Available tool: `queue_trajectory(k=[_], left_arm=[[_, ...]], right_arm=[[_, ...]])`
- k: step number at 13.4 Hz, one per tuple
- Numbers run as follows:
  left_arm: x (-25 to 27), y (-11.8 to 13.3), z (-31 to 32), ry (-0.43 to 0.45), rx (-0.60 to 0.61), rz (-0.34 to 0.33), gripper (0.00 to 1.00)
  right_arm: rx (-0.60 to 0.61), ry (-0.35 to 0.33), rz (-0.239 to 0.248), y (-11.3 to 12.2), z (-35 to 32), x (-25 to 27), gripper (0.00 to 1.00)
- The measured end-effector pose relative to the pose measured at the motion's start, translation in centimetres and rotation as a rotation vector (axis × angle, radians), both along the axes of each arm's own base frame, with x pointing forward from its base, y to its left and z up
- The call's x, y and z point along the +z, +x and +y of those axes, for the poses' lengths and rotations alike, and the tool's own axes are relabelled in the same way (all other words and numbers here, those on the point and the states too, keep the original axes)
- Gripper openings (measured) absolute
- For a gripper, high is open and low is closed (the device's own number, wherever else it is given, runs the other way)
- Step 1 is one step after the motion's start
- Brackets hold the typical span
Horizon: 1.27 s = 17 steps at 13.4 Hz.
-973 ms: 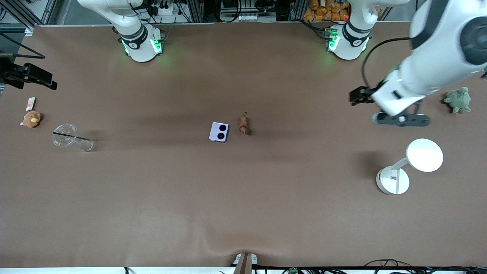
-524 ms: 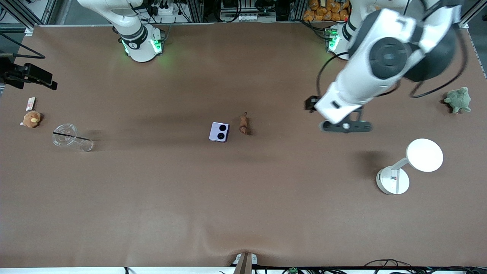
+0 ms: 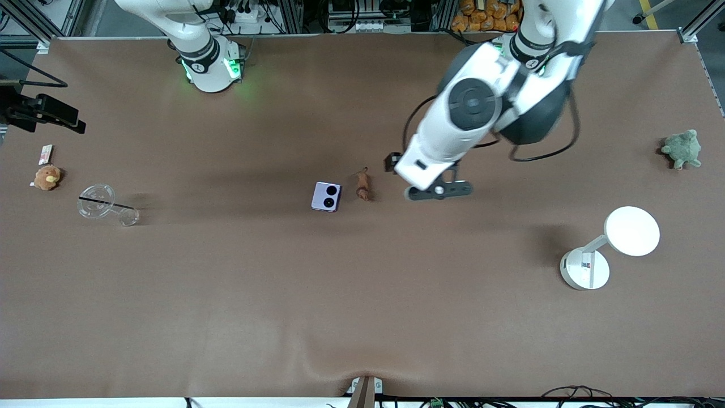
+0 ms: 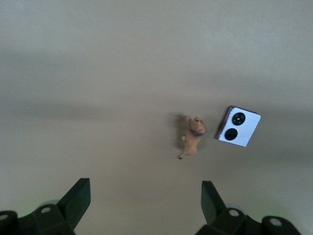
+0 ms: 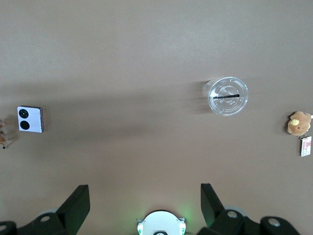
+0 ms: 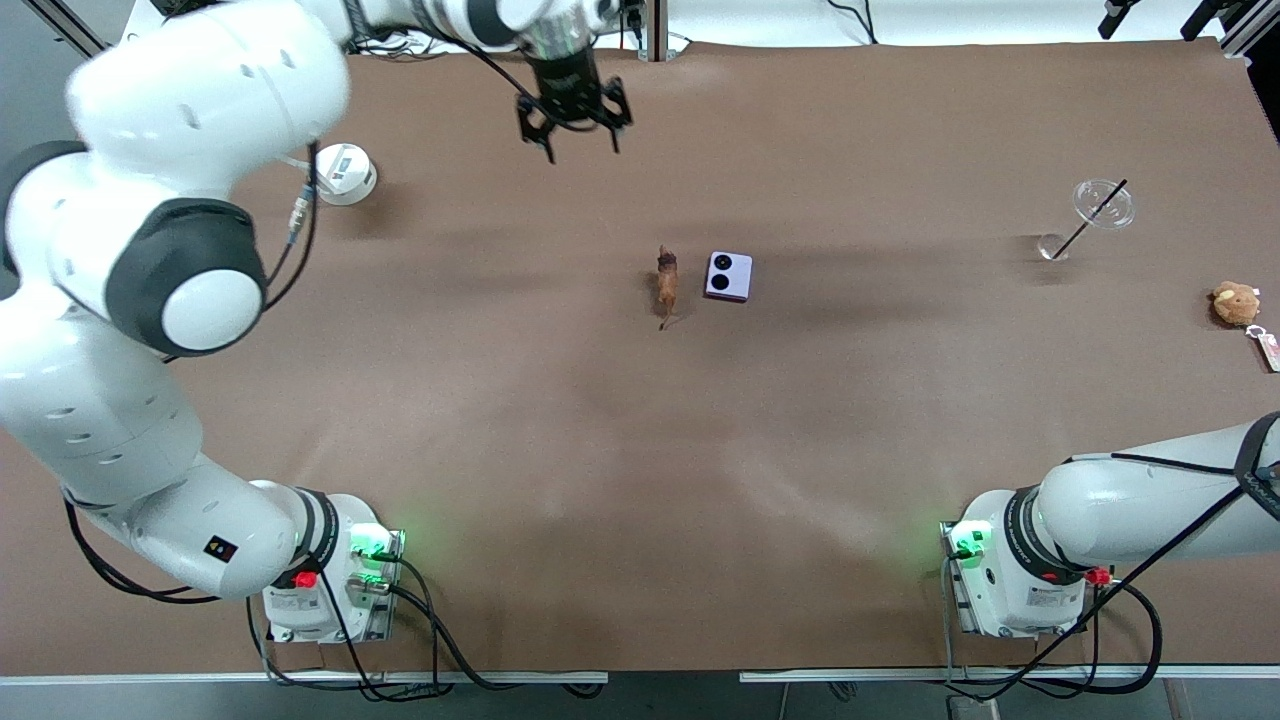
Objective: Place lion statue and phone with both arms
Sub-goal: 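Reach the left gripper down toward the orange lion figurine, then grasp the orange lion with the left gripper while the right gripper reaches out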
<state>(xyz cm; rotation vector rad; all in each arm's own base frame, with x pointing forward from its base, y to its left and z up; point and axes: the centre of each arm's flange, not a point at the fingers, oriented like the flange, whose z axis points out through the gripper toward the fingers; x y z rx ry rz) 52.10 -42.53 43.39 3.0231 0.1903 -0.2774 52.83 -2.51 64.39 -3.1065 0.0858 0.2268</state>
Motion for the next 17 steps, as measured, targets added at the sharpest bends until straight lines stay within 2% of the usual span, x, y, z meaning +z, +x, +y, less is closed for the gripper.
queue_trajectory(k=[5, 10, 14, 16, 17], left_arm=[[-7.4, -2.7, -6.9, 0.009, 0.037, -0.022, 1.00], [-18.3, -5.8, -10.7, 0.136, 0.016, -0.051, 1.00], [-21.3, -6.6, -11.7, 0.140, 0.012, -0.058, 1.00], [-22.5, -6.5, -11.7, 0.136, 0.017, -0.060, 1.00], [-23.2, -6.7, -11.8, 0.139, 0.026, -0.059, 0.92]], right_arm=[[0.000, 0.000, 0.001, 0.0, 0.0, 0.0, 1.00], [-0.002, 0.002, 0.009, 0.3, -0.1, -0.5, 1.00], [0.001, 0.004, 0.041, 1.2, 0.1, -2.3, 1.00], [0.008, 0.006, 0.085, 2.3, 0.5, -4.6, 1.00], [0.019, 0.006, 0.114, 3.1, 1.1, -6.2, 1.00]])
